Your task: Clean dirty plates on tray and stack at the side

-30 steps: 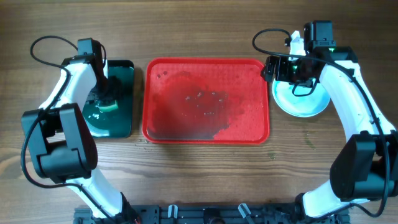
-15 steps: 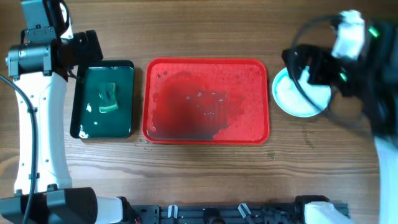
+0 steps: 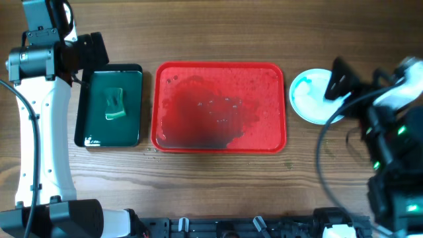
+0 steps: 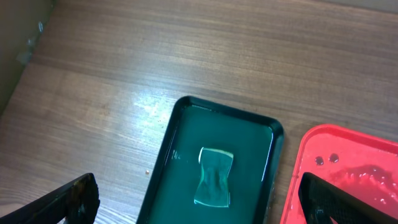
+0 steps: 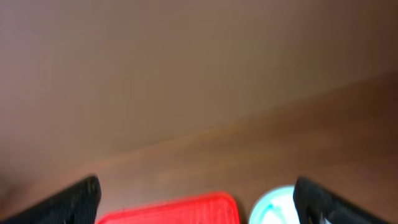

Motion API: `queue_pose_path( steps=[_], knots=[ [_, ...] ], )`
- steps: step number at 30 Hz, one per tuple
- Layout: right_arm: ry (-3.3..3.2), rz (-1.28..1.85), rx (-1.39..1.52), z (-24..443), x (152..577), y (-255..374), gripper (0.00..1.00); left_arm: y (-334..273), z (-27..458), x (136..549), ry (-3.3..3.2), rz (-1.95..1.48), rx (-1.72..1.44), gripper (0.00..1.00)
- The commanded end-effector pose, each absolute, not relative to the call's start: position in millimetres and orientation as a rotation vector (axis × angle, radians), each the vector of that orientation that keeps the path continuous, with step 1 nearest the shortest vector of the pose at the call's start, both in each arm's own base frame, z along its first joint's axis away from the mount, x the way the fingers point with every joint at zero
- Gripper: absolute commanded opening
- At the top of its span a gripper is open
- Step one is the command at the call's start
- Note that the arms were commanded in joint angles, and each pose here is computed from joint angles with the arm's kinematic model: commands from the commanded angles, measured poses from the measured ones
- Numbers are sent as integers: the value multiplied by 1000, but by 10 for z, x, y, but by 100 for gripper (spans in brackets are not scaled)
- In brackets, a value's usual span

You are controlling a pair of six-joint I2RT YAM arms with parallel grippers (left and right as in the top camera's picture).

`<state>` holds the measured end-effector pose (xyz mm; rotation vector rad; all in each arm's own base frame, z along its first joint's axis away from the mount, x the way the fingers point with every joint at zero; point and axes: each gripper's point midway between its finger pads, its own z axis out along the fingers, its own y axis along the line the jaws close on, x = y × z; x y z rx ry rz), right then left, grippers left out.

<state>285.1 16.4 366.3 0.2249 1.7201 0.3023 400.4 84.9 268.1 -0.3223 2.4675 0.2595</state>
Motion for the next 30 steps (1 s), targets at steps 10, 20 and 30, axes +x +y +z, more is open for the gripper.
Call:
queue_pose_path(
  steps=[10, 20, 30],
  knots=[
    [1602, 316, 17, 1978, 2420, 354, 100, 848, 2674, 4014, 2465, 261, -333, 100],
    [1561, 315, 21, 1793, 2436, 344, 100, 848, 2674, 4014, 2465, 261, -333, 100],
    [1580, 310, 19, 1749, 2446, 345, 100, 848, 2674, 4014, 2465, 261, -333, 100]
  ],
)
